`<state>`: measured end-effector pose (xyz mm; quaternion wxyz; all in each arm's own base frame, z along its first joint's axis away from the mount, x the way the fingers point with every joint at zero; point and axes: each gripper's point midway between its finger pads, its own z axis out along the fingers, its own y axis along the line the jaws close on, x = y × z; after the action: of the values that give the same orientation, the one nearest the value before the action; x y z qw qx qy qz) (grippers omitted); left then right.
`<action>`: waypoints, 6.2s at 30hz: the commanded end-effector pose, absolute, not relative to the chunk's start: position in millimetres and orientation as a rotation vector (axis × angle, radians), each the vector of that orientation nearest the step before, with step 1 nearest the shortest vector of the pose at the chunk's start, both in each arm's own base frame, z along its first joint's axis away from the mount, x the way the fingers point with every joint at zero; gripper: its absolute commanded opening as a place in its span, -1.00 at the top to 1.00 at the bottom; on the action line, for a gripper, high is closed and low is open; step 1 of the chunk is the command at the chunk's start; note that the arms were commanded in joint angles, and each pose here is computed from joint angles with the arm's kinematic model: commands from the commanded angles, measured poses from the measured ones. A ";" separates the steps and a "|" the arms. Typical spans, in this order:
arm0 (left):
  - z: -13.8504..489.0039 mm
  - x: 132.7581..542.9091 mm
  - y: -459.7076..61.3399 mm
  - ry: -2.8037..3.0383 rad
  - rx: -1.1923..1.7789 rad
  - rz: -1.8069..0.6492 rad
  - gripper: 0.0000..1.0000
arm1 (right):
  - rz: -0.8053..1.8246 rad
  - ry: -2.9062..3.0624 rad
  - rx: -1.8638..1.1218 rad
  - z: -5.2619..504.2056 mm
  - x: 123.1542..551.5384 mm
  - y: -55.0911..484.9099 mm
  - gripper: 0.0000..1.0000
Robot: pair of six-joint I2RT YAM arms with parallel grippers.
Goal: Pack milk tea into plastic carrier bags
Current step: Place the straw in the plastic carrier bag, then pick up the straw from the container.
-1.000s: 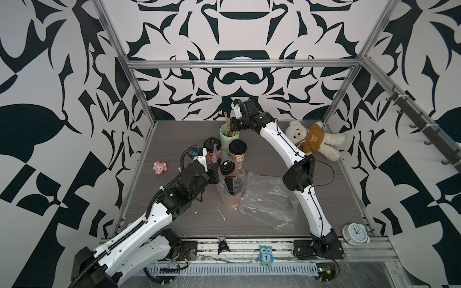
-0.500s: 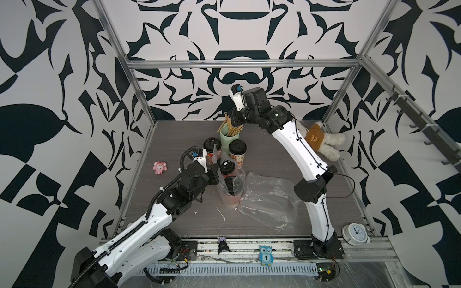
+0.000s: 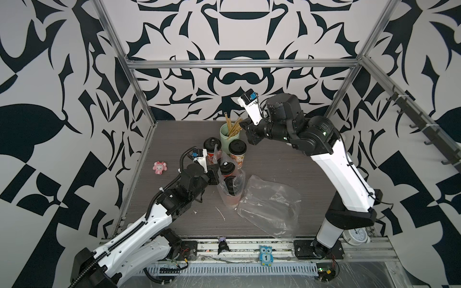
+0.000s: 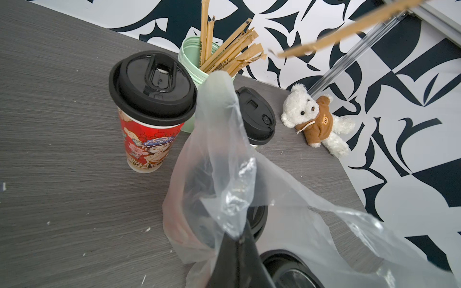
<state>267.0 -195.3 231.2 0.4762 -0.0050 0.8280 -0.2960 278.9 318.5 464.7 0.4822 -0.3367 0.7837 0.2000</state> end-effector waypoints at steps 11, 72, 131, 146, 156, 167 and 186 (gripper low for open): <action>229.2 261.2 -193.4 2.019 0.002 -0.739 1.00 | 0.701 2.056 -0.910 431.2 208.9 311.8 1.00; 254.1 251.5 -211.0 1.994 0.049 -0.890 1.00 | 0.690 2.078 -1.098 388.5 177.2 332.8 1.00; 247.4 248.1 -222.4 2.008 0.122 -0.926 1.00 | 0.581 2.146 -0.812 365.4 331.3 333.3 0.02; 236.4 248.4 -218.4 1.998 0.186 -0.852 1.00 | 0.661 1.941 -0.505 332.3 545.6 358.8 0.05; 231.7 250.7 -214.0 2.005 0.176 -0.814 1.00 | 0.822 1.836 -0.469 312.7 577.3 388.8 0.05; 228.3 252.7 -214.3 2.015 0.166 -0.809 1.00 | 0.827 1.805 -0.449 300.2 589.2 393.9 0.04; 224.2 254.6 -214.1 2.022 0.137 -0.814 1.00 | 0.831 1.796 -0.442 289.5 596.4 397.5 0.97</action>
<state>254.2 -215.7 231.1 0.4612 0.0615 0.8201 -0.3330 598.7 395.0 240.6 0.4842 -0.1811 0.7901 0.3293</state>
